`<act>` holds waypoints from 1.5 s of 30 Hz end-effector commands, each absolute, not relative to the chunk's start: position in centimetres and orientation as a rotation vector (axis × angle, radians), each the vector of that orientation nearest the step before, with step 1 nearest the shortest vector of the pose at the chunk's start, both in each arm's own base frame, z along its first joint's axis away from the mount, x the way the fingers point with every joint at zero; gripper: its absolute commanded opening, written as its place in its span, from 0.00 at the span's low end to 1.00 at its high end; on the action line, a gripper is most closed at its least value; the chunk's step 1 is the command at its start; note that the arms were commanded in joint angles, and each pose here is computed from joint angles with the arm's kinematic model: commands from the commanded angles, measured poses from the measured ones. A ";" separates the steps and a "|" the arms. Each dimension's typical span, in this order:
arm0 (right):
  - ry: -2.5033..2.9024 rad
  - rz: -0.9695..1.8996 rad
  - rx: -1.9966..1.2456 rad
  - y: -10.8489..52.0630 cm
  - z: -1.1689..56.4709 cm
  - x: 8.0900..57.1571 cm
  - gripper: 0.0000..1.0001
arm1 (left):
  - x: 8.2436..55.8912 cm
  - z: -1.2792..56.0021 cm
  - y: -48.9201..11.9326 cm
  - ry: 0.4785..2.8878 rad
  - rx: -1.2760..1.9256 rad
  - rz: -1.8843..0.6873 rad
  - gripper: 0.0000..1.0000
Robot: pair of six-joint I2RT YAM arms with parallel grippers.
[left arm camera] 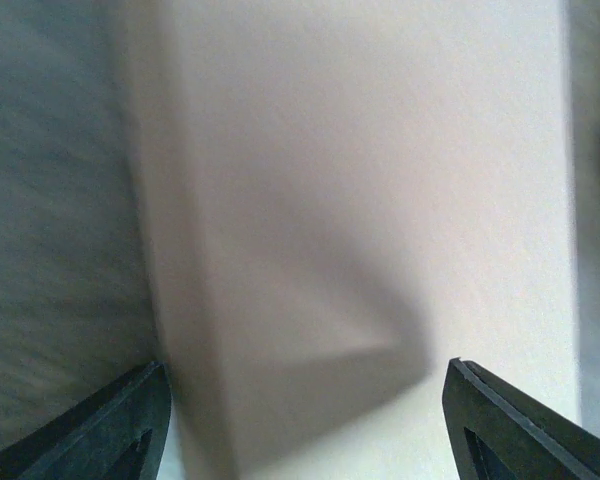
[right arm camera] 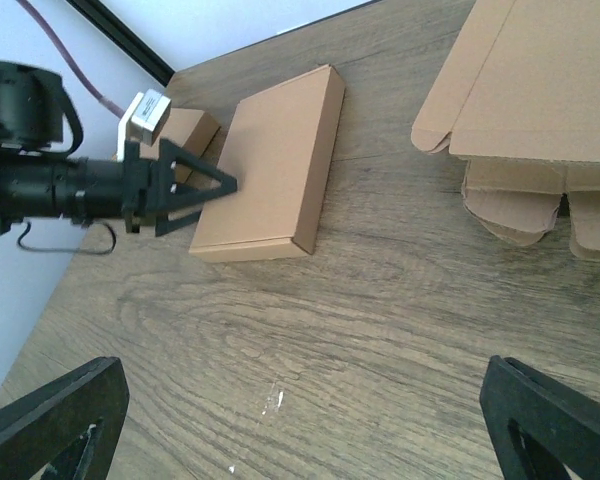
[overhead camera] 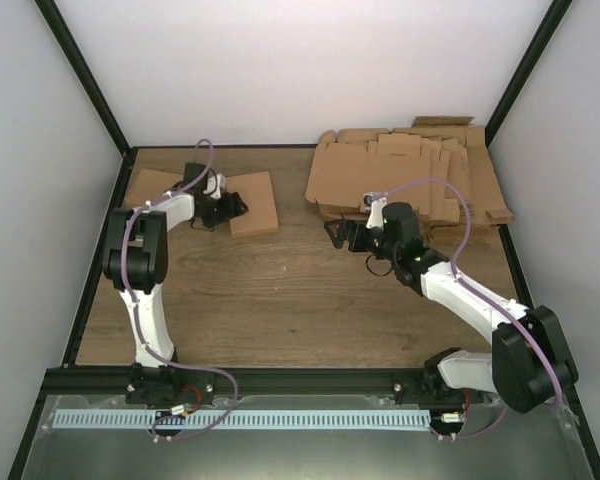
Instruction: Fold the paper box
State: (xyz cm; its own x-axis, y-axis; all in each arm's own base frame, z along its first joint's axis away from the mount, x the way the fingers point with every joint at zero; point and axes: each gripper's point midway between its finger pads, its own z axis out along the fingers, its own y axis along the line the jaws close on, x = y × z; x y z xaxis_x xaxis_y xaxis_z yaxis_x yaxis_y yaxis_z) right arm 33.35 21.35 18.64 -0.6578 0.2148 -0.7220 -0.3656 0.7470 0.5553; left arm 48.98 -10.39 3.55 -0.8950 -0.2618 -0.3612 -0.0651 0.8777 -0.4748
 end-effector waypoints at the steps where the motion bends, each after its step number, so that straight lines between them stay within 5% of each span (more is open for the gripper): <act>1: 2.092 0.858 -0.107 20.8 19.7 34.3 1.00 | 41.2 3.4 -18.2 2.701 -0.084 -1.025 0.77; 5: 2.094 0.861 -0.091 20.4 19.6 34.7 1.00 | 34.2 6.0 -24.9 2.695 0.183 -1.199 0.78; 10: 2.120 0.875 -0.074 20.2 18.5 34.9 1.00 | 34.3 11.5 -22.5 2.579 0.144 -1.062 0.83; 19: 2.145 0.925 -0.083 21.1 17.9 35.3 1.00 | 43.2 13.8 -11.9 2.470 -0.172 -0.484 0.86; 28: 2.130 0.921 -0.096 20.9 18.6 34.8 1.00 | 53.1 12.4 -9.4 2.404 -0.168 -0.232 0.88; 45: 2.228 0.864 -0.046 20.9 16.4 36.7 1.00 | 63.1 7.2 -13.2 2.438 0.066 -0.680 0.86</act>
